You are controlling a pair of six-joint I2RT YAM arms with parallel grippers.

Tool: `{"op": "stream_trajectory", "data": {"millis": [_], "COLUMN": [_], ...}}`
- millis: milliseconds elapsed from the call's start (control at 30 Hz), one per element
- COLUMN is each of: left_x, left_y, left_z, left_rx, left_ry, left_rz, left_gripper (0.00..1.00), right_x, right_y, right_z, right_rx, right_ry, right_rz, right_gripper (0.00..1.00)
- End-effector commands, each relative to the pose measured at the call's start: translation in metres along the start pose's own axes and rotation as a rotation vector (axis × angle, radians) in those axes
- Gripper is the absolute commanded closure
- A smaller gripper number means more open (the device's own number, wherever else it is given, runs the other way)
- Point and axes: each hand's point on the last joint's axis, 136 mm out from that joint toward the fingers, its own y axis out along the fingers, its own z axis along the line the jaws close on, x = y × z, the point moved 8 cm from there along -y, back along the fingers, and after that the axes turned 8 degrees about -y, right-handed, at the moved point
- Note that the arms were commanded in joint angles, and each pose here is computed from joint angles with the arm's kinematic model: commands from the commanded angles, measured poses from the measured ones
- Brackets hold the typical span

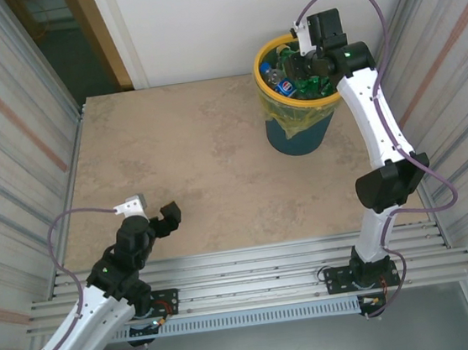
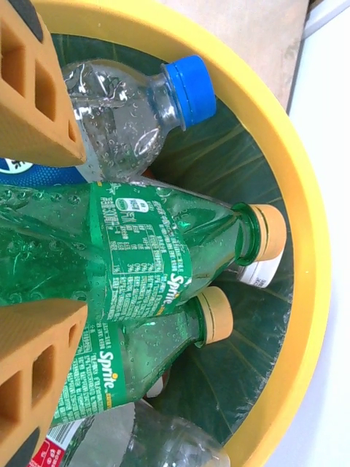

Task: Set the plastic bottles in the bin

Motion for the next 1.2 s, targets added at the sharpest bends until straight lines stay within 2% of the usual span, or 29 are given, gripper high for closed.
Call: {"op": "stream_trajectory", "data": {"millis": [0,167,300,367,567,767,900,1167], "left_x": [0.008,0.009,0.014,0.02,0.039,0.06,0.077,0.089], "left_y": [-0.004,-0.004,-0.009,-0.013,-0.029,-0.048,-0.059,-0.056], "left_z": [0.0,0.0,0.0,-0.002,-0.004,-0.005,-0.007,-0.004], "left_rx": [0.021,0.02,0.036,0.034,0.059,0.107,0.128,0.223], "left_ry": [-0.005,-0.003,0.013,0.029,0.087,0.14,0.149,0.183], "left_rz": [-0.032,-0.034,-0.049,-0.062,-0.134,-0.21,-0.298,-0.452], "left_gripper": [0.01,0.01,0.01,0.01,0.01,0.01,0.01,0.01], "right_x": [0.006,0.015,0.016,0.015,-0.01,-0.08,-0.133,-0.21], "right_y": [-0.022,-0.045,-0.066,-0.078,-0.116,-0.147,-0.164,-0.152], "right_z": [-0.008,-0.022,-0.027,-0.028,-0.029,-0.027,-0.021,-0.013], "right_rx": [-0.026,-0.05,-0.055,-0.061,-0.132,-0.249,-0.293,-0.366], "right_ry": [0.041,0.1,0.134,0.138,0.168,0.256,0.33,0.451], "right_rz": [-0.04,-0.119,-0.159,-0.181,-0.237,-0.301,-0.32,-0.242], "right_gripper": [0.47,0.44,0.36,0.3,0.02,0.02,0.02,0.02]}}
